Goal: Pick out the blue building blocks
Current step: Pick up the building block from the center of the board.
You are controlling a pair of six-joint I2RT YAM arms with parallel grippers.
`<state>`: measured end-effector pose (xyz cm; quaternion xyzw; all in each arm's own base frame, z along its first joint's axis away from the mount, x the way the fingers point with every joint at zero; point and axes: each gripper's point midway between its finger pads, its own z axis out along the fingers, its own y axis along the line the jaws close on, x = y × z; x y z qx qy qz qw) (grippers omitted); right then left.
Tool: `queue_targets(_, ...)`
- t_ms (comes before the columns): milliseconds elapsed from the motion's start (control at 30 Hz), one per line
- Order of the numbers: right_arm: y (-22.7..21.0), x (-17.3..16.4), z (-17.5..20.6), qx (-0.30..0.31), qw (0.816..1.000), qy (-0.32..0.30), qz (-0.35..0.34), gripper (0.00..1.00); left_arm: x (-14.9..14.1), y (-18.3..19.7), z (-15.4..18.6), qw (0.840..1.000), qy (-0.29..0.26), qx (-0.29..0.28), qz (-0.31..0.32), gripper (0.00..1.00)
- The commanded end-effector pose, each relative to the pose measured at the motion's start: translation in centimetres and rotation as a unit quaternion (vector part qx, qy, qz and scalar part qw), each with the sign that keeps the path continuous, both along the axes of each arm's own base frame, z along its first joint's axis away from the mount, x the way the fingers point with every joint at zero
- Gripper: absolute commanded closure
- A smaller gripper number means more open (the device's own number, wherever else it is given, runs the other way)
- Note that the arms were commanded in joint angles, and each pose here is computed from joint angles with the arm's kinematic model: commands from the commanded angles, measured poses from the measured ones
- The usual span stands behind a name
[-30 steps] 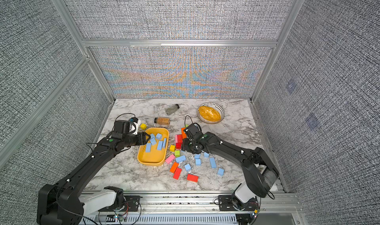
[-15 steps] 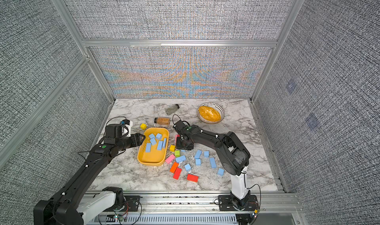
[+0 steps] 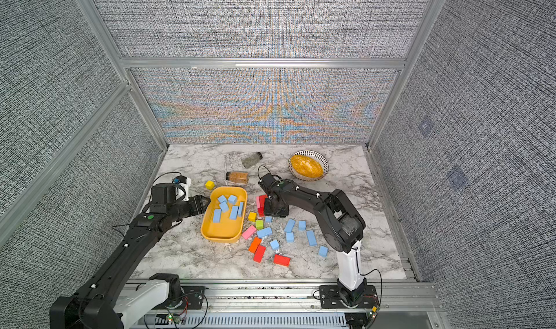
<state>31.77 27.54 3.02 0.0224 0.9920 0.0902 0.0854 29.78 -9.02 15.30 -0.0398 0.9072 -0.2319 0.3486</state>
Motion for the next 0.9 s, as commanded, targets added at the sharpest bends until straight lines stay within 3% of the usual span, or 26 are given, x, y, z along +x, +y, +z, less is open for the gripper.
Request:
queue_targets(0, 0.3, 0.0, -0.5, -0.002, 1.0, 0.007, 0.008, 0.48, 0.5, 0.0, 0.7, 1.0, -0.015, -0.001, -0.001, 0.38)
queue_targets(233, 0.3, 0.4, -1.5, -0.02, 1.0, 0.017, 0.015, 0.5, 0.6, 0.2, 0.6, 1.0, -0.017, 0.004, -0.001, 0.38)
queue_targets(367, -0.2, 0.7, -1.7, -0.042, 0.999, 0.019, 0.02, 0.69, 0.6, 0.2, 0.7, 1.0, -0.018, 0.007, -0.005, 0.38)
queue_targets(567, 0.1, 1.7, 0.8, -0.027, 0.999, -0.018, 0.013, 0.8, 0.7, -0.5, 1.5, 0.999, -0.036, 0.006, -0.037, 0.38)
queue_targets(733, 3.5, 3.1, 8.9, 0.103, 0.985, -0.134, 0.043, 0.82, 0.9, -3.7, 4.5, 0.989, -0.087, -0.066, -0.103, 0.38)
queue_targets(867, 6.8, 2.2, 18.1, 0.257, 0.926, -0.246, 0.127, 0.82, 0.5, -7.4, 8.3, 0.963, -0.149, -0.141, -0.177, 0.38)
